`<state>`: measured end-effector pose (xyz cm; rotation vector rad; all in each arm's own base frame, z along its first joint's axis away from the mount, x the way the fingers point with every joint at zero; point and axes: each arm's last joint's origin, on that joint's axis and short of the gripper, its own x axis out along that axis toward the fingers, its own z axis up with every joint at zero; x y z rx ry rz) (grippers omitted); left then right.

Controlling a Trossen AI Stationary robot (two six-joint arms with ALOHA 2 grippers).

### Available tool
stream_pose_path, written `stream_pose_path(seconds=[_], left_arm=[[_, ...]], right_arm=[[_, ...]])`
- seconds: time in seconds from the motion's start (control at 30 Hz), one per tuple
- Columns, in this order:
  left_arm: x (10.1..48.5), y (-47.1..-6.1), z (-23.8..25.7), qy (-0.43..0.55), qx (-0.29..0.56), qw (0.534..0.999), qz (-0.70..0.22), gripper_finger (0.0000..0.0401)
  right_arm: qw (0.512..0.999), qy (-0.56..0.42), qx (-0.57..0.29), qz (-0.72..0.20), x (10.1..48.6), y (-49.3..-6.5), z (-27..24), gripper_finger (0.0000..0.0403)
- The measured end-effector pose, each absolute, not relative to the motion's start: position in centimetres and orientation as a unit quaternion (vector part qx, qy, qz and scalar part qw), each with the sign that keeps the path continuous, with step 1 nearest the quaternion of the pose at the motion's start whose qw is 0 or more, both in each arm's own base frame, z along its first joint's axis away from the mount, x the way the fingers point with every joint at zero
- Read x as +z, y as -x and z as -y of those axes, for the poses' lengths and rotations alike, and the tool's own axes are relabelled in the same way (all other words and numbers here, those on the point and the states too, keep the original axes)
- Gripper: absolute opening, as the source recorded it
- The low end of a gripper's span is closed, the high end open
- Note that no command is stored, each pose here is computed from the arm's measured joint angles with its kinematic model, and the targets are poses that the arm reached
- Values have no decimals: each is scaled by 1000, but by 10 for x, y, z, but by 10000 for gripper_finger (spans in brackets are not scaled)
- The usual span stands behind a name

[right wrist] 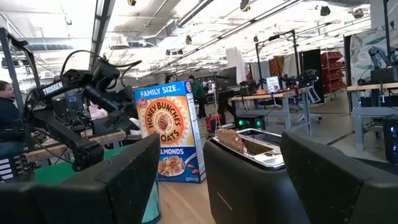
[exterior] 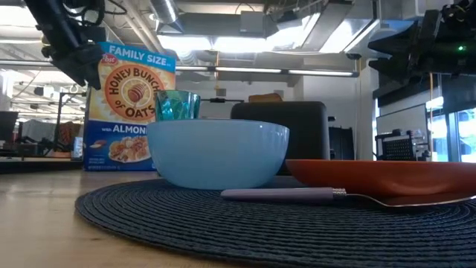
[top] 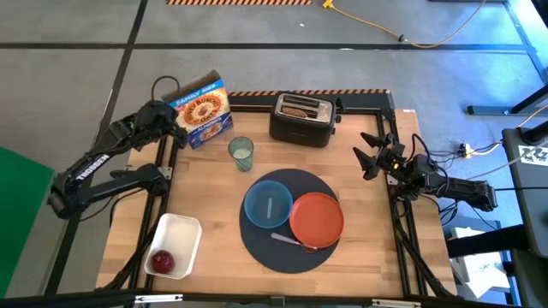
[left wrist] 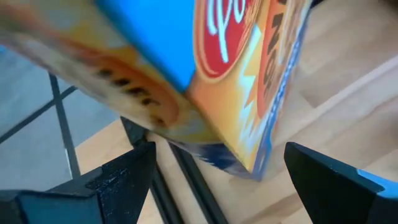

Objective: Arrange a breakfast setting
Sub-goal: Pour the cereal from the cereal box into the blue bowl

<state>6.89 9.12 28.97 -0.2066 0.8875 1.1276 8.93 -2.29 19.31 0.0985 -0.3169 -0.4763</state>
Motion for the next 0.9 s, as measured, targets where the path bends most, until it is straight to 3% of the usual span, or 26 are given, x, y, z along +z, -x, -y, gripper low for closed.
stream_pose_path(seconds=[0.2,0.63,0.9], left_arm=[[281,-72,-109,108,520,721,-445,351],[268,-87,-126,130,459,732,-485,351],[268,-89,-124,149,446,743,-476,322]], right_arm=[[961,-47,-225,155,193,-90,22,324],[963,-45,-219,148,192,-90,22,324],[965,-45,-210,148,192,-90,22,324]])
